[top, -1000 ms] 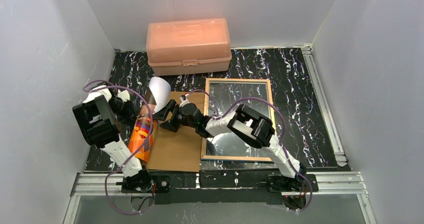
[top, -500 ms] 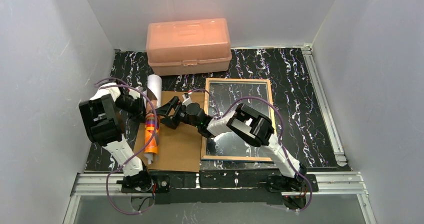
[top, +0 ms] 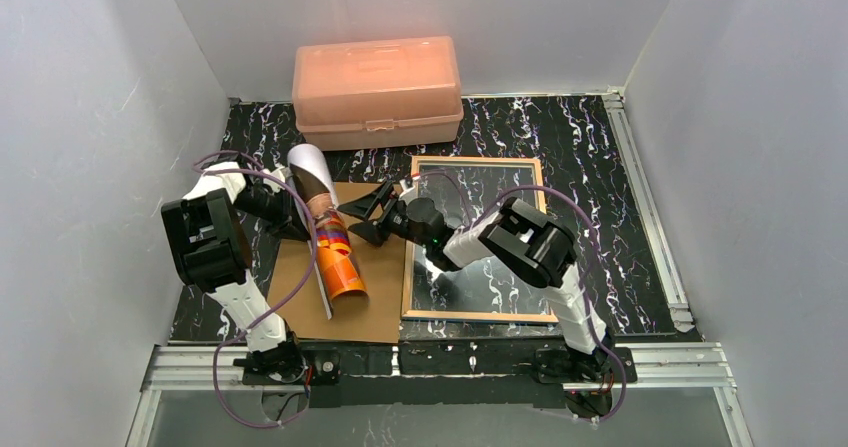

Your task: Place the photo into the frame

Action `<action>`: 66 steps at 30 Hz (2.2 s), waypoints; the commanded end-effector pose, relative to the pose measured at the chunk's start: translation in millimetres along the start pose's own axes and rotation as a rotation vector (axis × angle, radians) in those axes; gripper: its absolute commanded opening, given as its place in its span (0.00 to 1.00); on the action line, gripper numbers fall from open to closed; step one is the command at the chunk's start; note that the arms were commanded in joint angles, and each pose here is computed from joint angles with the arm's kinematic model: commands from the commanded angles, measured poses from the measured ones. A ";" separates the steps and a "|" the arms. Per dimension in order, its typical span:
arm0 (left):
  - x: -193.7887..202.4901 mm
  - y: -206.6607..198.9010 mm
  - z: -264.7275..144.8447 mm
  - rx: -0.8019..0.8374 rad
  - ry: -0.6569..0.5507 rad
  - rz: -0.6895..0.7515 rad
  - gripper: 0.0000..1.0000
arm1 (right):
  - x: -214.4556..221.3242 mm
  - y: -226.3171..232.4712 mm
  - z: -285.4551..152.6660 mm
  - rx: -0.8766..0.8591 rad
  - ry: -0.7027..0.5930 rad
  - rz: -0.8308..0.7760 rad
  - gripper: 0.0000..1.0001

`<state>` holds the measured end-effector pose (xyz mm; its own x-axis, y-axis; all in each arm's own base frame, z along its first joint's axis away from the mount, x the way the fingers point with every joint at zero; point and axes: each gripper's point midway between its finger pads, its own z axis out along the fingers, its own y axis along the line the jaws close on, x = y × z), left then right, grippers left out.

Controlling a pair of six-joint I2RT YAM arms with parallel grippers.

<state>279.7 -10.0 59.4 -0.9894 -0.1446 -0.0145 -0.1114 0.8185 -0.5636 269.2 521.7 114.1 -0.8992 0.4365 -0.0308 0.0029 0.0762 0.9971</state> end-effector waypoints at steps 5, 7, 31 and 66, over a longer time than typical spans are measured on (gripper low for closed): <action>2.0 -8.3 -7.5 0.004 -0.025 0.018 0.12 | 9.4 54.0 -11.1 -0.107 0.056 -0.082 0.99; 4.3 -5.1 -5.5 -0.007 -0.021 0.020 0.12 | 11.6 51.4 -13.9 -0.091 0.068 -0.083 0.99; 23.4 56.7 -11.3 -0.258 -0.057 -0.097 0.10 | 22.6 8.0 -31.0 0.216 0.134 -0.233 0.99; 12.5 17.3 -36.1 -0.079 -0.045 -0.025 0.10 | 97.1 -3.1 -143.6 0.440 0.529 -1.549 0.99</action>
<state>257.0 27.1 50.0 -0.9800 -0.1992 -0.0007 -0.1779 0.8768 -0.4467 129.9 445.5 143.5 -0.4031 -0.4362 -0.8045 -0.8768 0.4360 0.2030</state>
